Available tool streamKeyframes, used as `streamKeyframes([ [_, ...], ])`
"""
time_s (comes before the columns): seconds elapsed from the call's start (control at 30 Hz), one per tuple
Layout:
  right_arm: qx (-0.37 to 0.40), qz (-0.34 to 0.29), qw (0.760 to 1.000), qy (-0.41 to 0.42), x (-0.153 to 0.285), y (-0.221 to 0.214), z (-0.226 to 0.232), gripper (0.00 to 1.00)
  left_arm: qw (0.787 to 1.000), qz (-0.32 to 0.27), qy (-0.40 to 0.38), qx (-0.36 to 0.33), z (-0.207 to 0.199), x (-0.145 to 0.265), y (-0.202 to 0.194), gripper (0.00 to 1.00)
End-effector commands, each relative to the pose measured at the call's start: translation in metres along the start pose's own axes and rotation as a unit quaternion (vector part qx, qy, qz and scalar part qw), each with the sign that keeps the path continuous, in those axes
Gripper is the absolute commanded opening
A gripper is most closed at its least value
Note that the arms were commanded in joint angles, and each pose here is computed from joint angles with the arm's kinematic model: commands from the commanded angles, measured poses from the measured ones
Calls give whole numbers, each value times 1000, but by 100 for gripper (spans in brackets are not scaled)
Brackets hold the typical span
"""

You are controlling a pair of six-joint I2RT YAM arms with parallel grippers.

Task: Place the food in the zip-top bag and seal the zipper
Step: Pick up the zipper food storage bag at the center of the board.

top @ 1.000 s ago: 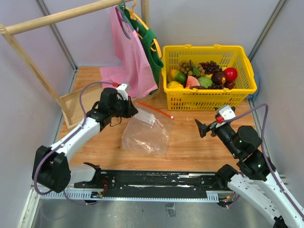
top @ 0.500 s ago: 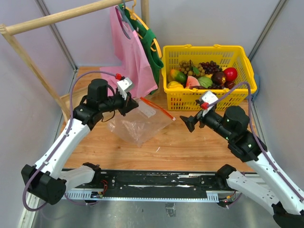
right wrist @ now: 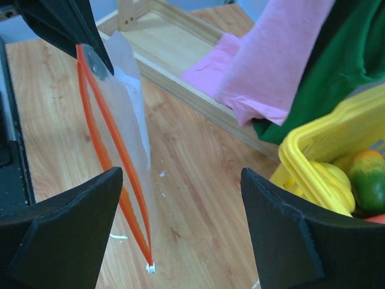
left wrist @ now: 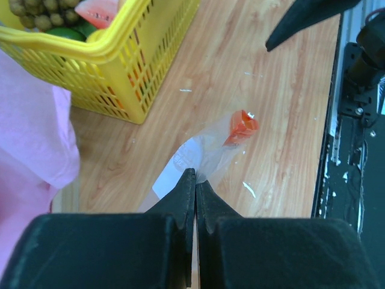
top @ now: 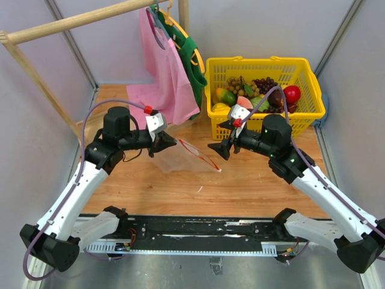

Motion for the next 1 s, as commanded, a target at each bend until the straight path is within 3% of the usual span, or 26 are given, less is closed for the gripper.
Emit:
streamKeyframes([
  [0.0, 2, -39, 996, 79, -12, 9, 25, 78, 999, -25, -17, -17, -13, 1, 0, 0],
  [0.43, -17, -6, 994, 103, -37, -40, 32, 72, 1000, -30, -6, -8, -15, 0, -6, 0],
  [0.63, -16, -3, 998, 65, -41, -58, 20, 65, 999, -34, -11, -6, -18, 0, -6, 0],
  [0.97, -12, 37, 995, 87, -55, -90, 30, 53, 999, -38, -17, -2, -20, -1, -7, 0],
])
Point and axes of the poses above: each gripper's point midway between its finger pads, its own x axis back along the fingers, its own z axis along the line the jaws close on, y = z × x, the point moved 4 cm from there along x, back along the fingers, and after that the axes turned 12 degrees about -x, right-handed, at the moved point
